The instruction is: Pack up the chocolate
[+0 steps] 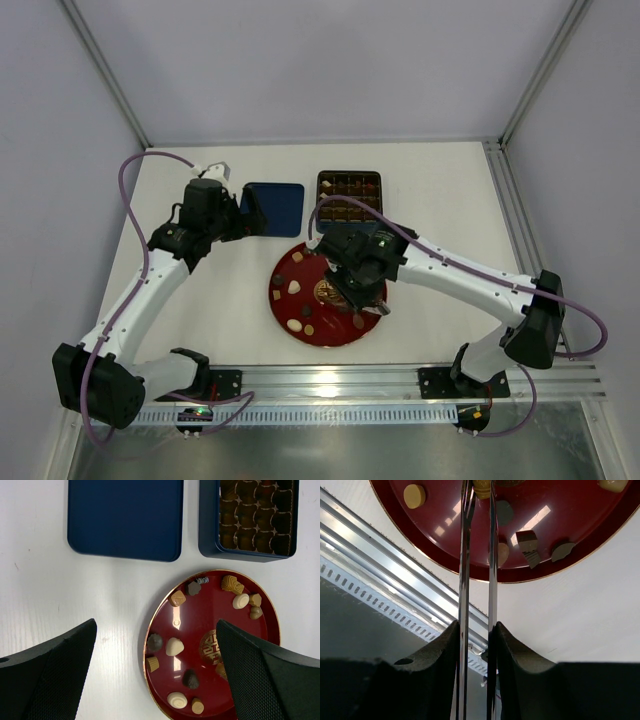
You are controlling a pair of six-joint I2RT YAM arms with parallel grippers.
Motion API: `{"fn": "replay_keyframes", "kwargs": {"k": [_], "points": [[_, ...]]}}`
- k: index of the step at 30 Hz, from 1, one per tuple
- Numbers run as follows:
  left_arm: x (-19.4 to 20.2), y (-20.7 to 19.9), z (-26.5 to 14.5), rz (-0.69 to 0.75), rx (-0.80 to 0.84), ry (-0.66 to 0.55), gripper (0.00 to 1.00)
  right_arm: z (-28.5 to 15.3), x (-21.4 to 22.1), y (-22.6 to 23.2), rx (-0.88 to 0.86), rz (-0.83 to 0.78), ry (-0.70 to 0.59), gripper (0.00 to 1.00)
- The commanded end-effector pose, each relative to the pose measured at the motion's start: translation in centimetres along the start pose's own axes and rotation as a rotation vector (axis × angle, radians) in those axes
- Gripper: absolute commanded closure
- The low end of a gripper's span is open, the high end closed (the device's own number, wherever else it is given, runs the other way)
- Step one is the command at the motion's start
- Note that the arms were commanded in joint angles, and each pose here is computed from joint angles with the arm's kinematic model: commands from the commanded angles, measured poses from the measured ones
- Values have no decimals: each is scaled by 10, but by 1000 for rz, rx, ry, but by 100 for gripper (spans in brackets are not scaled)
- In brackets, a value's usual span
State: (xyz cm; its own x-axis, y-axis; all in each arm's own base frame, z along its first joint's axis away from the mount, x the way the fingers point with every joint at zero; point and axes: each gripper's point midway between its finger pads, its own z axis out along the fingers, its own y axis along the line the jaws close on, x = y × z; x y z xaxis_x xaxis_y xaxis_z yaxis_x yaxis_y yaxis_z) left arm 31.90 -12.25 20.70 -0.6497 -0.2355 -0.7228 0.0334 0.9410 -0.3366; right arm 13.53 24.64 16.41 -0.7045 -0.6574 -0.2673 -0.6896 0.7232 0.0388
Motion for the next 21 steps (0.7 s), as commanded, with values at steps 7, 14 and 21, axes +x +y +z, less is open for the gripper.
{"fn": "replay_keyframes", "kwargs": {"k": [7, 14, 21], "points": [[-11, -2, -5, 4, 13, -42, 0, -31, -59, -38, -8, 96, -170, 65], [-11, -3, -4, 5, 15, -39, 0, -45, -112, -107, 57, 224, -288, 65], [-11, -3, -3, 5, 15, -39, 0, -42, -172, -164, 69, 337, -380, 65]]}}
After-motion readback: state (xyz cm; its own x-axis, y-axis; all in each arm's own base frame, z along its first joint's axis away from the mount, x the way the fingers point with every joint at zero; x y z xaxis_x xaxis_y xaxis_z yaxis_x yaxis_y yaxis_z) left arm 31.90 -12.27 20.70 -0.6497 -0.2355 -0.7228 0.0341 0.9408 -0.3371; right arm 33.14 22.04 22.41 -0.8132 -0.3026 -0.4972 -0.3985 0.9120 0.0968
